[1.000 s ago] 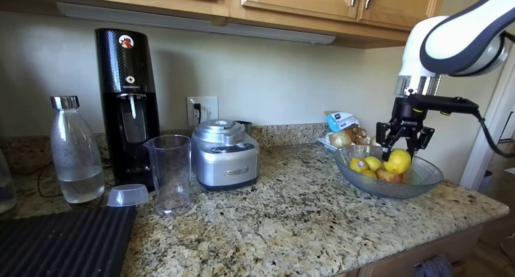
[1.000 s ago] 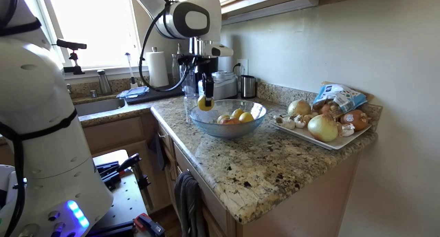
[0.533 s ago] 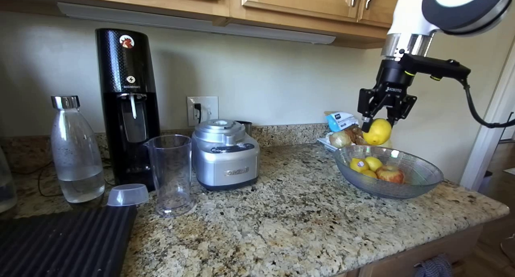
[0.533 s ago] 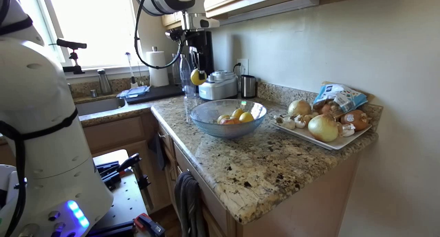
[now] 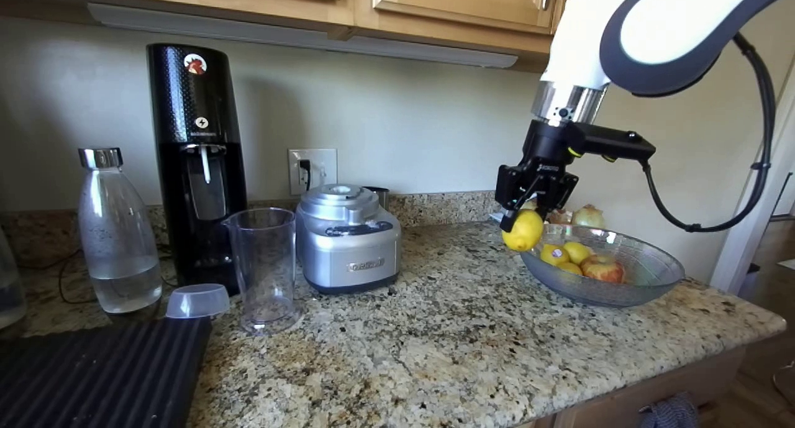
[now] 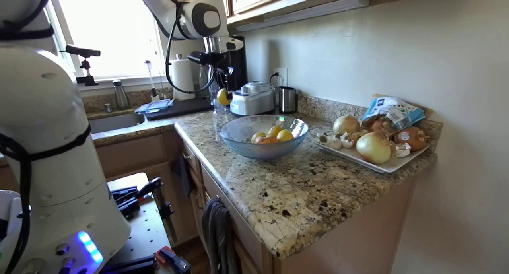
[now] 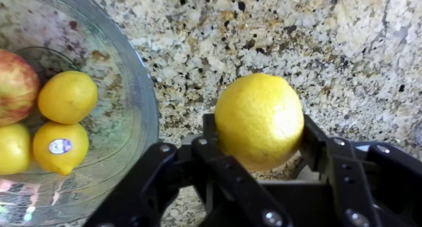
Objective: Move the fruits from the bowl to the counter
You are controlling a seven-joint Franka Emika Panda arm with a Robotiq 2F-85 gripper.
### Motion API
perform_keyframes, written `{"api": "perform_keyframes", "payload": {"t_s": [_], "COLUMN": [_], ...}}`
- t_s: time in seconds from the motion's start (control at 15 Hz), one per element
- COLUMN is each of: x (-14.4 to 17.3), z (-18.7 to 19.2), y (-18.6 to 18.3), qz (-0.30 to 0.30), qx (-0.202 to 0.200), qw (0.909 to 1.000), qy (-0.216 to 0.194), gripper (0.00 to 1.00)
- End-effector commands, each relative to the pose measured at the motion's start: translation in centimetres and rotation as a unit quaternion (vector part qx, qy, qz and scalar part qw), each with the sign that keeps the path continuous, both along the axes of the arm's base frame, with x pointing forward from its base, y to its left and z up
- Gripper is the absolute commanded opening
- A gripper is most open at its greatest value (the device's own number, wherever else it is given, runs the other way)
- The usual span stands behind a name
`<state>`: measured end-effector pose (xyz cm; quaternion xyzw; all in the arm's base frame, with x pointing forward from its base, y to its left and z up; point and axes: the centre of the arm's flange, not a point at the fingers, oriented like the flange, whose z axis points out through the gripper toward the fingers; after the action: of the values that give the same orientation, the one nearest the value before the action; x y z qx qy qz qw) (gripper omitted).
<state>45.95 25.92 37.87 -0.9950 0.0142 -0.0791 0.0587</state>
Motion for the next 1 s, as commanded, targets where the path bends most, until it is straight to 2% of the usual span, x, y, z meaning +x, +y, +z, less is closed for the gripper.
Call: {"api": "perform_keyframes", "payload": {"t_s": [0.0,0.27,0.6,0.67,0.73,0.87,0.93], "x": [2.1,3.2,4.0,4.1,4.1,4.0,3.9], "z": [-4.3,-8.9,-12.5,-12.8,-13.0,-12.8,-12.1], "y": [2.0,3.3,5.0,5.1,5.2,5.1,5.0], "qz": [0.023,0.034,0.051,0.057,0.059,0.059,0.054], "qx": [0.002,0.004,-0.017,-0.02,-0.024,-0.025,-0.025], "qw": [0.9996,0.9994,0.9984,0.998,0.9977,0.9975,0.9978], "qy": [-0.015,0.006,0.015,0.016,0.02,0.028,0.027], "gripper": [0.36,0.36,0.36,0.58,0.86,0.87,0.92]}}
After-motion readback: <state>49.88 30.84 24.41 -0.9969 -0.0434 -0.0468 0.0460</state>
